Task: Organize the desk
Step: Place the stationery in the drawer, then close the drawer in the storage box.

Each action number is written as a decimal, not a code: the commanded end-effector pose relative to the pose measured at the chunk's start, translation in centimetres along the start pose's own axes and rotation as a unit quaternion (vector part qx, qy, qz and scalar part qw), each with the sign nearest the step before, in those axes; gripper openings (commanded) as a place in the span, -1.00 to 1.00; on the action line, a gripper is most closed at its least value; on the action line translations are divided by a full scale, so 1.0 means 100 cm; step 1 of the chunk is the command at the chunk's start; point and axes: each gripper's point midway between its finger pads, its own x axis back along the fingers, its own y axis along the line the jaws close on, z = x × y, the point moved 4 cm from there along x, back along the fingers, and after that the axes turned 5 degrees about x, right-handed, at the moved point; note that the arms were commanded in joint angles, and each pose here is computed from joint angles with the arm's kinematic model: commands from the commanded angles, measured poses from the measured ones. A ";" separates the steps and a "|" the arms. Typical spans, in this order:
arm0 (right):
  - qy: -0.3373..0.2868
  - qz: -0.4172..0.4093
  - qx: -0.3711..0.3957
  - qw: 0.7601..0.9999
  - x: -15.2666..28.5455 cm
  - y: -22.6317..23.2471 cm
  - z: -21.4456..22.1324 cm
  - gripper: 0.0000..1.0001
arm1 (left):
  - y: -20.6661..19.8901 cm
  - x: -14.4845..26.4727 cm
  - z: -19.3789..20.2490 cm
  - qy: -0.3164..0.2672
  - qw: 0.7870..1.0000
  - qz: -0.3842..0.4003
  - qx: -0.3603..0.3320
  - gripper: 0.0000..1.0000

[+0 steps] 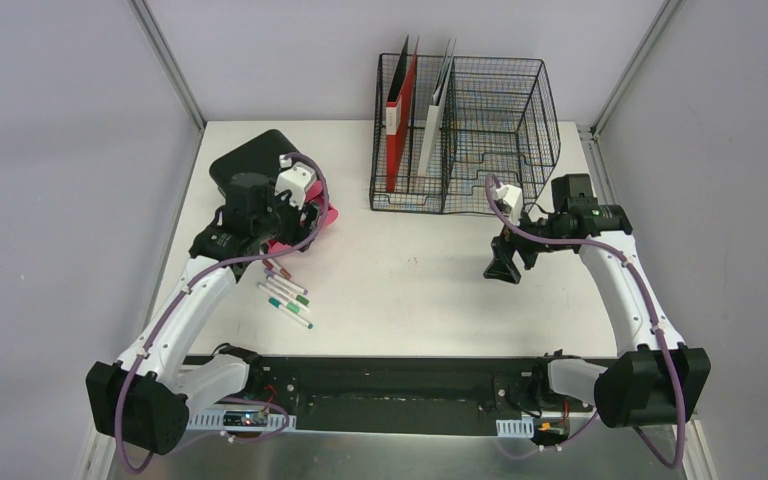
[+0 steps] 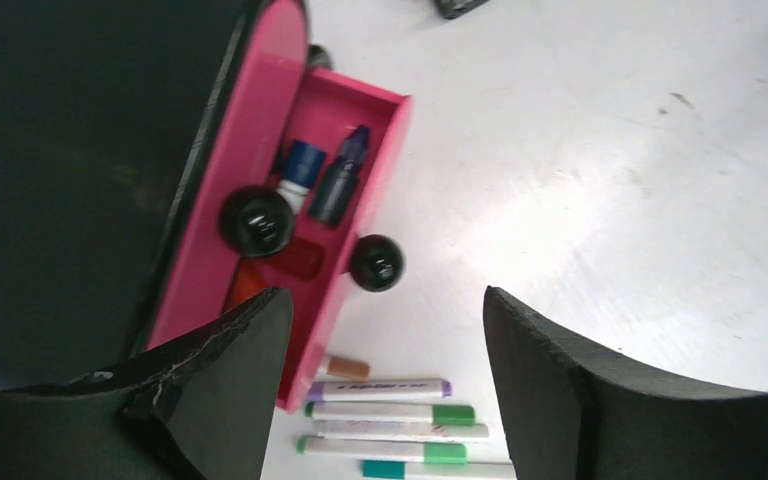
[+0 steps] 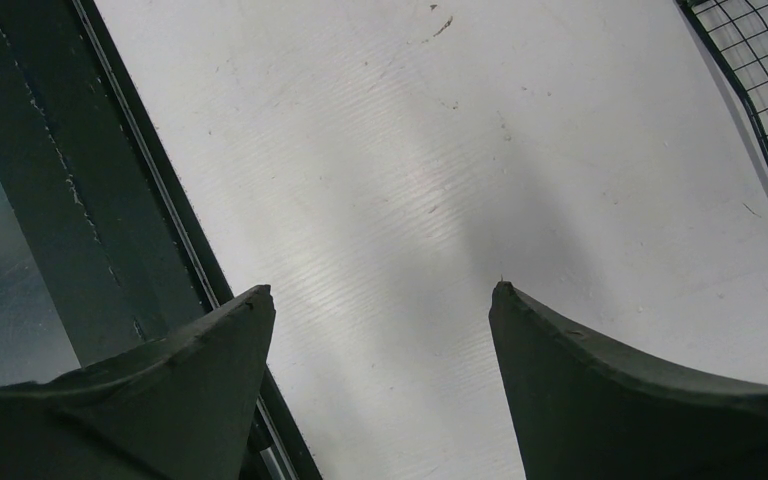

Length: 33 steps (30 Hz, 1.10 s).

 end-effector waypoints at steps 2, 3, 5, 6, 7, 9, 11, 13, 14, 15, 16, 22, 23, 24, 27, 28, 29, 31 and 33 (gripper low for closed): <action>-0.022 0.003 0.022 1.000 0.002 -0.002 -0.006 0.64 | -0.032 0.003 -0.012 -0.024 0.992 0.126 0.000 0.45; -0.022 0.003 0.022 1.000 0.002 -0.002 -0.006 0.64 | -0.037 0.002 -0.011 -0.023 0.989 0.145 0.000 0.45; -0.021 0.002 0.021 1.000 0.001 -0.002 -0.006 0.64 | -0.044 0.000 -0.010 -0.015 0.984 0.176 0.000 0.40; -0.021 0.002 0.021 1.000 0.001 -0.002 -0.006 0.64 | -0.046 -0.003 -0.008 -0.007 0.983 0.186 0.003 0.36; -0.021 0.002 0.021 1.000 0.002 -0.002 -0.006 0.64 | -0.048 -0.005 -0.006 0.001 0.981 0.195 0.005 0.30; -0.022 0.003 0.022 0.999 0.002 -0.002 -0.006 0.64 | -0.050 -0.008 -0.004 0.012 0.979 0.205 0.010 0.18; -0.022 0.002 0.022 1.000 0.002 -0.002 -0.006 0.64 | -0.050 -0.012 -0.003 0.021 0.979 0.204 0.016 0.12; -0.021 0.002 0.021 1.000 0.001 -0.002 -0.006 0.64 | -0.048 -0.017 -0.003 0.029 0.980 0.194 0.029 0.05; -0.021 0.002 0.021 1.000 0.001 -0.002 -0.006 0.65 | -0.047 -0.019 -0.002 0.033 0.980 0.191 0.037 0.01; -0.021 0.002 0.020 1.000 0.001 -0.002 -0.005 0.65 | -0.048 -0.021 -0.002 0.037 0.980 0.190 0.041 -0.06; -0.021 0.002 0.021 1.000 0.001 -0.002 -0.006 0.65 | -0.050 -0.024 0.000 0.041 0.980 0.189 0.040 -0.14; -0.020 0.002 0.021 1.000 0.001 -0.002 -0.005 0.65 | -0.062 -0.042 0.018 0.077 0.985 0.149 -0.029 -0.57; -0.020 0.002 0.021 1.000 0.001 -0.002 -0.005 0.65 | -0.061 -0.044 0.021 0.084 0.987 0.131 -0.046 -0.68; -0.020 0.002 0.020 1.000 0.001 -0.003 -0.005 0.65 | -0.059 -0.047 0.024 0.090 0.988 0.112 -0.062 -0.82; -0.018 0.001 0.019 1.000 0.000 -0.003 -0.004 0.65 | -0.050 -0.057 0.032 0.117 0.987 0.051 -0.098 -1.00; -0.018 0.001 0.020 1.000 0.000 -0.003 -0.004 0.65 | -0.046 -0.060 0.035 0.127 0.986 0.035 -0.105 -1.00; -0.017 0.002 0.020 1.000 0.001 -0.003 -0.004 0.65 | -0.042 -0.062 0.036 0.137 0.984 0.016 -0.110 -1.00; -0.017 0.002 0.021 1.000 0.001 -0.003 -0.003 0.66 | -0.038 -0.069 0.039 0.153 0.981 -0.001 -0.116 -1.00; -0.017 0.002 0.021 1.000 0.000 -0.003 -0.003 0.65 | -0.035 -0.072 0.041 0.161 0.979 -0.010 -0.121 -1.00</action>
